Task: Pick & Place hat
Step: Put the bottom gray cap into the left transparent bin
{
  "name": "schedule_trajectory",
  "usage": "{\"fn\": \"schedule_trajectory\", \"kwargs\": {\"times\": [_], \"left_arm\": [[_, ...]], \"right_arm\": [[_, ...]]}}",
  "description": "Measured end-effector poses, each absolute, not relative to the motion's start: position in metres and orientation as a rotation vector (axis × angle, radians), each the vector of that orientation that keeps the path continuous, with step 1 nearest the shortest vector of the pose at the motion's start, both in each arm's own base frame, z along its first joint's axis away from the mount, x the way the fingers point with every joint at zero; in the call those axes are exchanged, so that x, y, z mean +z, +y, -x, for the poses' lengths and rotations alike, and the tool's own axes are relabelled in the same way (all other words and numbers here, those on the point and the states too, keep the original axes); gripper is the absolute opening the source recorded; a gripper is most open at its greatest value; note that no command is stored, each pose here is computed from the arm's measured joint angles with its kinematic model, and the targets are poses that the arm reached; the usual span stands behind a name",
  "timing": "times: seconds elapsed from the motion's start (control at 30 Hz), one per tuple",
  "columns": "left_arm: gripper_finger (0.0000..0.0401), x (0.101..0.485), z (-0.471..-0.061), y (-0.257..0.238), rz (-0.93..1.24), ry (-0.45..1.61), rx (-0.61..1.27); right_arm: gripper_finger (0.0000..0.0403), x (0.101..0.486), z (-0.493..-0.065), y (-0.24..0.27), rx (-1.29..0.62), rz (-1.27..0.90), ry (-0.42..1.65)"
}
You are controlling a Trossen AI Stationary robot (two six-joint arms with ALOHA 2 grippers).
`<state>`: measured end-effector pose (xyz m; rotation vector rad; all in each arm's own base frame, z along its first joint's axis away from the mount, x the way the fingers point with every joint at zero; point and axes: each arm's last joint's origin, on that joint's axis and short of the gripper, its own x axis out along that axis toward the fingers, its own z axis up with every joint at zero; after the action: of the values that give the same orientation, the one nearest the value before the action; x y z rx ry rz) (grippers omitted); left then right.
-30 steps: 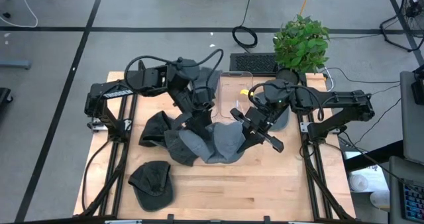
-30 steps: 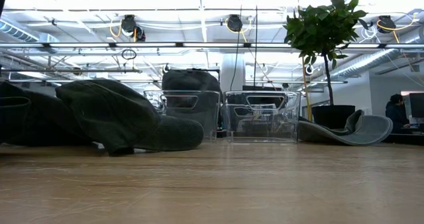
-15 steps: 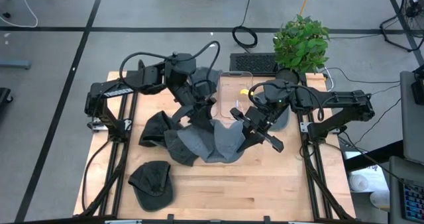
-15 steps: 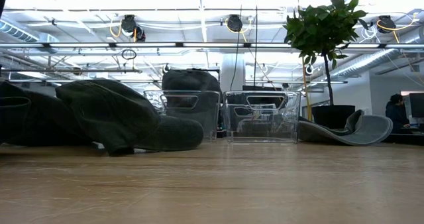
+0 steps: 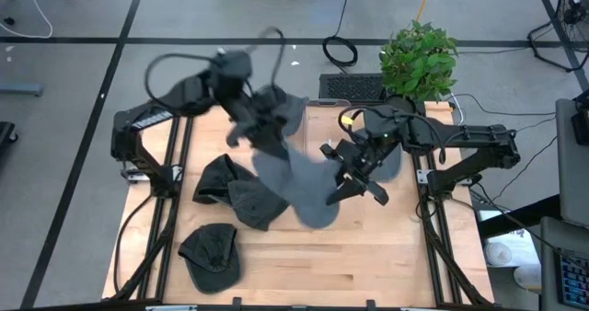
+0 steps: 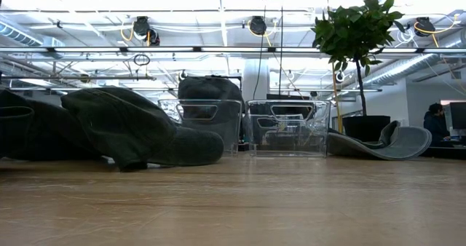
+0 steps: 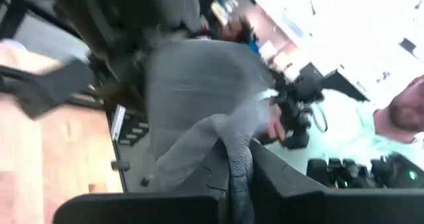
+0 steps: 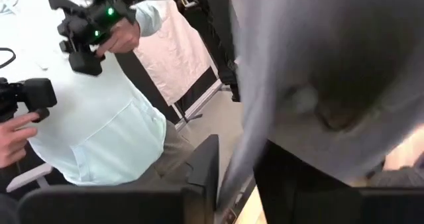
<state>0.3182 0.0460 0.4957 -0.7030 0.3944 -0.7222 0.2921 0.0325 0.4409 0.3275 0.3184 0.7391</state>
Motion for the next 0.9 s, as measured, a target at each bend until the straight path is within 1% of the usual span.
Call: {"fn": "schedule_trajectory", "kwargs": {"times": [0.2, 0.4, 0.57, 0.8, 0.9], "left_arm": [[0.0023, 0.512, -0.295, 0.074, 0.723, 0.329, -0.702], [0.0023, 0.515, -0.289, 0.096, 0.768, 0.306, -0.683], [0.0023, 0.520, -0.285, 0.110, 0.738, 0.235, -0.624], [0.0023, 0.523, -0.279, 0.126, 0.631, 0.147, -0.531], [0.0023, 0.521, -0.276, 0.133, 0.579, 0.139, -0.507]], "right_arm": [[0.0115, 0.437, -0.291, 0.033, 0.735, -0.348, 0.367], [0.0119, 0.437, -0.286, 0.032, 0.710, -0.370, 0.392], [0.0111, 0.439, -0.279, 0.034, 0.570, -0.338, 0.388], [0.0105, 0.448, -0.266, 0.027, 0.282, -0.237, 0.321], [0.0104, 0.450, -0.262, 0.025, 0.246, -0.211, 0.311]]}}
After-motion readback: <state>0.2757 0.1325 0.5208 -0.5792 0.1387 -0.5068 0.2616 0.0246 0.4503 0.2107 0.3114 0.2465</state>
